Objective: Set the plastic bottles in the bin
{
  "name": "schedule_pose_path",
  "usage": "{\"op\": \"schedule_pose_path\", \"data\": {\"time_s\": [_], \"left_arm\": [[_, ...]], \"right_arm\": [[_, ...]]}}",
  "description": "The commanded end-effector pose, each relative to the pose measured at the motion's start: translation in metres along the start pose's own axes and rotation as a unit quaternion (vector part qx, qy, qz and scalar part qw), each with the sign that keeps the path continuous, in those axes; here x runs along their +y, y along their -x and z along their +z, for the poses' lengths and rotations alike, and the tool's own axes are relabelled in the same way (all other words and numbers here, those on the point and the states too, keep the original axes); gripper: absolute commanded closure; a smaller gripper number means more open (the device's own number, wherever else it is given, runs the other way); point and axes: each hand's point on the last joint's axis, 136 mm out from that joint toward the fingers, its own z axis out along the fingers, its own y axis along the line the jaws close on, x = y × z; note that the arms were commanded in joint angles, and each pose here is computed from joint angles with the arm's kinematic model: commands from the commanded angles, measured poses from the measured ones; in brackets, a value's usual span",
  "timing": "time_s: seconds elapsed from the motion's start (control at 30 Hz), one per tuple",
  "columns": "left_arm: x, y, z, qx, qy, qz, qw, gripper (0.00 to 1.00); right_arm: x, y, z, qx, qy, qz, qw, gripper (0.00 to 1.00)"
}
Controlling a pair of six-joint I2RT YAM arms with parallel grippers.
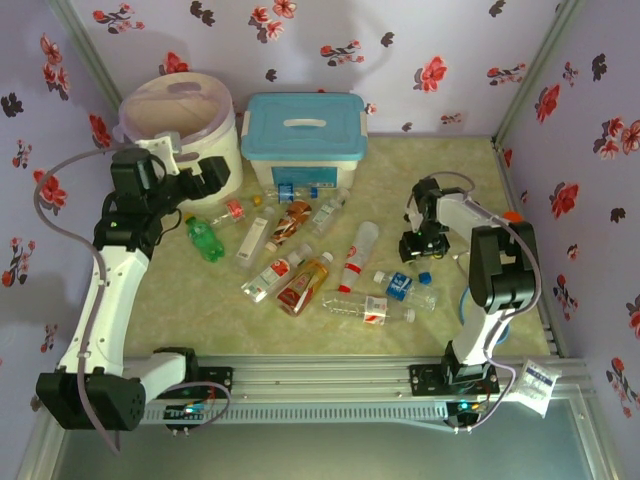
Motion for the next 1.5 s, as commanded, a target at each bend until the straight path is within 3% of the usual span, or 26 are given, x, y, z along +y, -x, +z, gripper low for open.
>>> {"op": "schedule_pose_path", "data": {"time_s": [0.0,0.13,0.27,0.4,0.5,0.67,0.97,1.47], "left_arm": [[-0.011,0.001,0.003,-0.004,-0.033,-0.014,0.999,0.0],[-0.025,0.001,0.008,-0.004,-0.081,-0.046,0.996,0.0],[-0.044,0.0,0.015,-0.004,-0.156,-0.095,0.983,0.0],[-0.066,-0.013,0.025,0.02,-0.199,-0.093,0.975,0.01],[-0.093,-0.024,0.027,0.04,-0.232,-0.065,0.97,0.01],[-0.149,-0.052,0.03,0.087,-0.312,-0.037,0.945,0.01],[-0.182,-0.091,0.05,0.124,-0.344,-0.038,0.93,0.0],[-0.215,-0.117,0.084,0.152,-0.359,-0.032,0.92,0.01]], "right_arm": [[-0.011,0.016,-0.036,-0.052,-0.021,0.016,0.998,0.42],[-0.006,0.032,-0.077,-0.108,-0.009,0.009,0.994,0.42],[0.029,0.051,-0.128,-0.208,0.083,-0.014,0.974,0.43],[0.082,0.053,-0.18,-0.275,0.227,-0.052,0.933,0.44],[0.115,0.049,-0.207,-0.304,0.289,-0.092,0.903,0.44],[0.167,0.04,-0.238,-0.33,0.385,-0.157,0.847,0.44],[0.23,0.03,-0.242,-0.314,0.452,-0.229,0.803,0.45],[0.258,0.031,-0.228,-0.285,0.468,-0.249,0.799,0.46]]}}
